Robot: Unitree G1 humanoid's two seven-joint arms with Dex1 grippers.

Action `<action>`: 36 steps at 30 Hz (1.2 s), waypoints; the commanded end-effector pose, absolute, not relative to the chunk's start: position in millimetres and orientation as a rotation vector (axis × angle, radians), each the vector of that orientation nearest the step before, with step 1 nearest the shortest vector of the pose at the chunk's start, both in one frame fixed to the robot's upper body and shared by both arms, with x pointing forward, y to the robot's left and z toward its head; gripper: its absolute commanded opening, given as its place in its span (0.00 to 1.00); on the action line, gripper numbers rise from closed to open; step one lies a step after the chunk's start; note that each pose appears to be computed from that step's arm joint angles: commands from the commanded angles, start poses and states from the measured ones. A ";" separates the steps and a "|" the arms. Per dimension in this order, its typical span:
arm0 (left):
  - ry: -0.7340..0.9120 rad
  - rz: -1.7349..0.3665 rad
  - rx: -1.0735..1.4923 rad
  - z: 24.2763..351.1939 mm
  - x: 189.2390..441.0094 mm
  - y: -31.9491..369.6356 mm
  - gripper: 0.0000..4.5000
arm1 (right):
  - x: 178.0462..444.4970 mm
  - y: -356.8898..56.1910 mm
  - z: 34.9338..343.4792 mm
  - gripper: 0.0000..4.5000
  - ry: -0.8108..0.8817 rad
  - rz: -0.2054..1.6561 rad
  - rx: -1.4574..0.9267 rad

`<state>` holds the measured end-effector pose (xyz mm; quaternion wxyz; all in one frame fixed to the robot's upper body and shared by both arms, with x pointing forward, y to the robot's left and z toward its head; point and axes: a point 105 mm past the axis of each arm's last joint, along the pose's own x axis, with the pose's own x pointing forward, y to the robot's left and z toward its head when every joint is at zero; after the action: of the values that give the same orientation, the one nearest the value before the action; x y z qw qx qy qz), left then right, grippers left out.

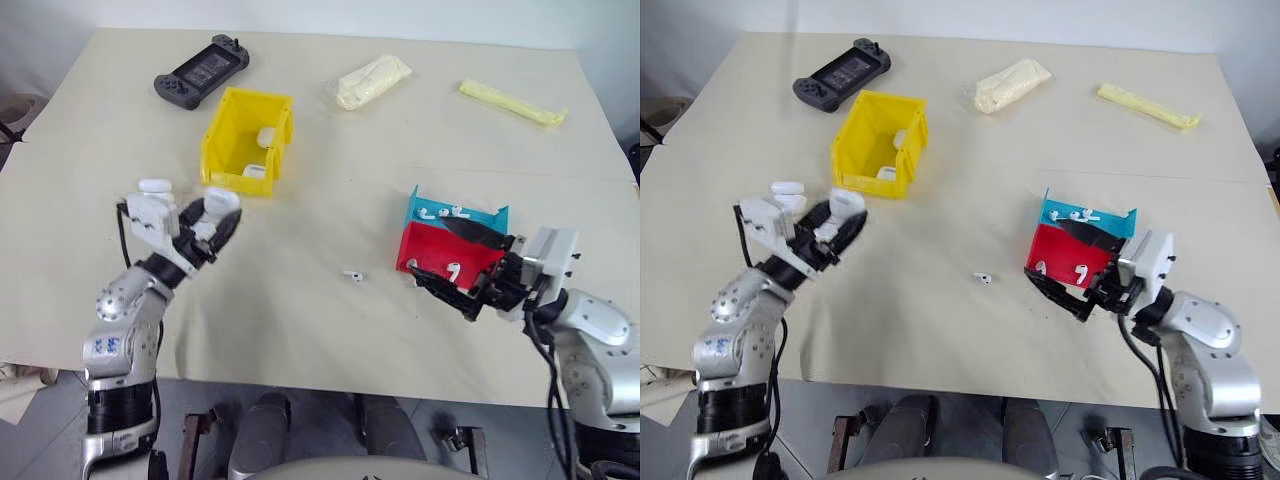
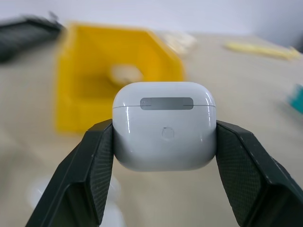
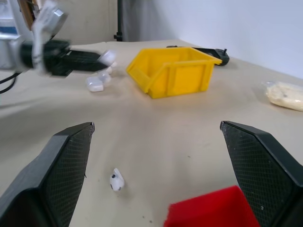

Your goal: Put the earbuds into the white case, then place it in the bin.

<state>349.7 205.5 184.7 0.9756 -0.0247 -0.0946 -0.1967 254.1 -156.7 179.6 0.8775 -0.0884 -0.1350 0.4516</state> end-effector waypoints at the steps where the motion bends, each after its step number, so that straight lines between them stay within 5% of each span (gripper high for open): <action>1: -0.231 -0.397 -0.008 212.4 368.6 206.3 0.62 | 254.3 -155.1 179.9 0.99 -0.306 0.920 -0.185; 11: -0.138 -0.386 0.053 232.1 435.1 204.3 0.62 | 255.9 -146.0 178.3 0.99 -0.294 0.918 -0.161; 16: -0.119 -0.507 0.067 232.0 437.3 186.5 0.97 | 256.1 -143.3 181.6 1.00 -0.305 0.918 -0.153; 18: -0.139 -0.542 0.074 237.3 433.3 183.9 0.99 | 256.0 -143.0 181.4 1.00 -0.302 0.922 -0.151; 22: -0.164 -0.664 0.217 240.1 407.3 190.1 0.99 | 253.9 -146.8 180.0 1.00 -0.274 0.955 -0.169; 27: -0.013 -0.924 0.383 207.0 341.3 217.6 0.99 | 254.0 -165.4 172.7 1.00 -0.186 1.025 -0.237; 36: 0.015 -0.979 0.387 170.4 270.7 219.8 0.99 | 265.0 -182.5 169.8 1.00 -0.142 1.091 -0.317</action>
<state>276.1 224.4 157.8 0.8611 0.1762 0.0416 -0.4750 266.6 -179.8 163.3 0.8456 -0.1352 -0.0538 0.5136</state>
